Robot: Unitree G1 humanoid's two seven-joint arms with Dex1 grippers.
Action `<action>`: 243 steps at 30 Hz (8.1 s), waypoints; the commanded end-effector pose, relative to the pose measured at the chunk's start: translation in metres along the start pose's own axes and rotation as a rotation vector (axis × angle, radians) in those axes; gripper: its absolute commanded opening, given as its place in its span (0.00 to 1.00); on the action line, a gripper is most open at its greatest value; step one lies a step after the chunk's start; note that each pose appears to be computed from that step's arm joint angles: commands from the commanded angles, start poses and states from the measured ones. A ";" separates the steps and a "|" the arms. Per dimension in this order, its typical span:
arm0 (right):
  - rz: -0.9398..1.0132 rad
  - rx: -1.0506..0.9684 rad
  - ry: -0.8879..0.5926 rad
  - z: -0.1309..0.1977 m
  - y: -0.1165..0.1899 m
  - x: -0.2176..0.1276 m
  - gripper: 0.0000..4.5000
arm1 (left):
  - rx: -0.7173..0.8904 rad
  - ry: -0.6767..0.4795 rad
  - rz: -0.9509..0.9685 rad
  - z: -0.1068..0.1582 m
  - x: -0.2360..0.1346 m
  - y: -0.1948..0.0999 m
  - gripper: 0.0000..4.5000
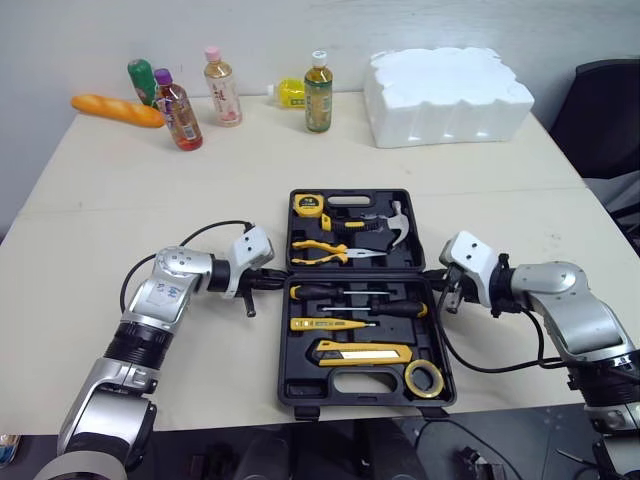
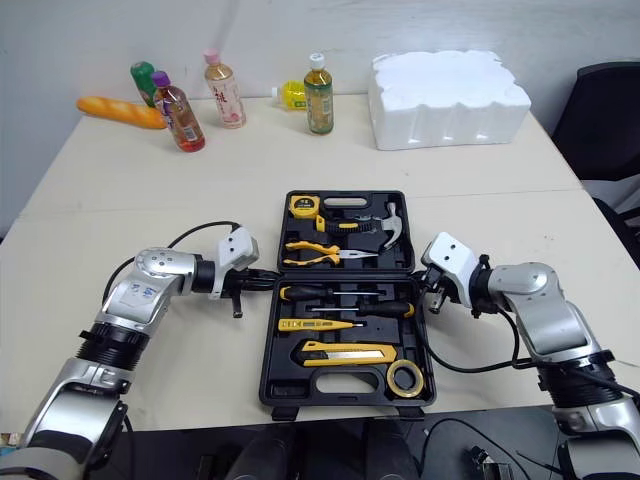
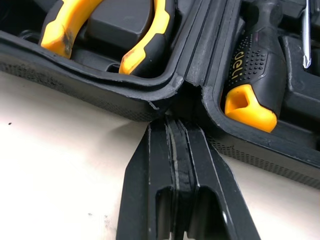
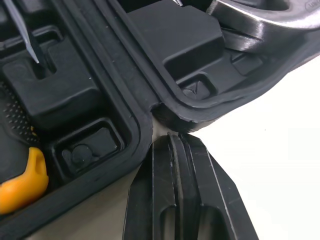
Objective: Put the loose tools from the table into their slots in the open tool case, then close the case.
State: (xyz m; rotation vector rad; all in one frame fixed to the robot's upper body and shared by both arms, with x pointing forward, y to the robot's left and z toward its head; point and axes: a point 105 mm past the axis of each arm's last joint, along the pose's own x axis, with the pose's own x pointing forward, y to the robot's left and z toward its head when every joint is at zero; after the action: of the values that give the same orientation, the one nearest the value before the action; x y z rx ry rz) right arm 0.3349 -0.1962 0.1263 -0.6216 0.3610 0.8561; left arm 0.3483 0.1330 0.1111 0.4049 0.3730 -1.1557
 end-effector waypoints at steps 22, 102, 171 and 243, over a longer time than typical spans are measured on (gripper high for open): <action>-0.143 0.654 -0.055 0.053 -0.041 -0.007 0.98 | -0.656 0.005 0.218 0.043 -0.021 0.036 1.00; 0.053 0.323 -0.174 -0.006 0.076 -0.162 1.00 | -0.372 -0.100 0.282 -0.044 -0.186 -0.033 0.99; 0.126 0.077 0.132 -0.035 0.053 -0.080 0.00 | 0.076 -0.056 0.018 0.058 0.009 0.066 0.00; 0.013 0.276 -0.184 0.031 0.054 -0.054 0.00 | 0.550 0.092 -0.515 0.089 0.138 -0.080 0.00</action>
State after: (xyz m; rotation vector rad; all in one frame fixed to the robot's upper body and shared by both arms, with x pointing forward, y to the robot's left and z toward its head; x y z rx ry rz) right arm 0.2631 -0.2047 0.1355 -0.2684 0.4283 0.7528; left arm 0.3354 -0.0584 0.1559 0.8077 0.0520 -1.7274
